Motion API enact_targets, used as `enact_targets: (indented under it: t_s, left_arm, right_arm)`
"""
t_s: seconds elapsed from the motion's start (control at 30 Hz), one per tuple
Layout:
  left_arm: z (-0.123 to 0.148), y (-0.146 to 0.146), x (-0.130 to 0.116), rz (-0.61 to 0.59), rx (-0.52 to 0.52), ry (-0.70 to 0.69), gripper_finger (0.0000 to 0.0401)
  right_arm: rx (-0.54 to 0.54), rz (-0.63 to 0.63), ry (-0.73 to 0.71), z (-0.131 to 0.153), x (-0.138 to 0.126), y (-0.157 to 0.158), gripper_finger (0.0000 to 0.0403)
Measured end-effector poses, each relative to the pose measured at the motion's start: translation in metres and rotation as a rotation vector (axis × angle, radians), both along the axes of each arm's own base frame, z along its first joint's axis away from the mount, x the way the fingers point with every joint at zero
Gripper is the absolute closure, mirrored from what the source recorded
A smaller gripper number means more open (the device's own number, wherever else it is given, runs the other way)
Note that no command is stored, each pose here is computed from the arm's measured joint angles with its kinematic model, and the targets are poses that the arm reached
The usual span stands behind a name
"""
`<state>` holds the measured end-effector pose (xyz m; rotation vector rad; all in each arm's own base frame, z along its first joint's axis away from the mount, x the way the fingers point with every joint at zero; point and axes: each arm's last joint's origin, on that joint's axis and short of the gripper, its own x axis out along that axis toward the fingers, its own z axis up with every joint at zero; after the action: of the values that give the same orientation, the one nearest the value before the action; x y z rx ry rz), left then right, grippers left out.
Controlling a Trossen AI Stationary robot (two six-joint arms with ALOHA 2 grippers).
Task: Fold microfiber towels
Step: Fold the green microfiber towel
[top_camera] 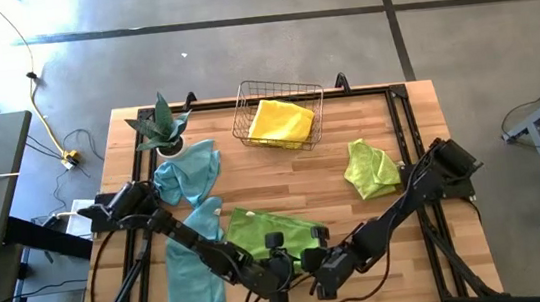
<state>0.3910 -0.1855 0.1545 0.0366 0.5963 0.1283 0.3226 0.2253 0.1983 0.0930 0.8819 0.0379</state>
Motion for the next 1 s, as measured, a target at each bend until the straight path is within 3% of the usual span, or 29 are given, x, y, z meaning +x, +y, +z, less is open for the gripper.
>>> enact_targets:
  t_s: [0.17,0.3,0.5,0.7,0.8,0.9,1.0]
  left_arm:
    - [-0.001,0.003,0.0,0.034,-0.016,0.001,0.0253]
    - [-0.001,0.003,0.0,0.035,-0.017,0.0,0.0301]
    - [-0.001,0.002,0.0,0.01,-0.036,0.01,0.0393]
    - [-0.001,0.001,0.0,0.011,-0.058,0.013,0.0392]
    - [-0.001,0.0,0.0,0.002,-0.075,0.019,0.0398]
    - [-0.002,-0.002,-0.001,-0.011,-0.1,0.025,0.0396]
    - [-0.002,-0.005,-0.003,-0.004,-0.114,0.022,0.0399]
  right_arm:
    - [-0.005,0.004,-0.004,0.0,0.001,-0.001,0.0402]
    - [-0.029,0.034,-0.006,0.0,0.001,-0.001,0.0395]
    - [-0.077,0.098,-0.006,0.0,0.001,-0.001,0.0318]
    - [-0.018,0.15,0.147,-0.006,-0.012,0.002,0.0239]
    - [-0.101,0.13,0.19,-0.01,-0.021,0.002,0.0223]
    - [-0.23,0.082,0.147,-0.01,-0.026,0.002,0.022]
    - [-0.282,0.05,0.096,-0.012,-0.027,0.003,0.0219]
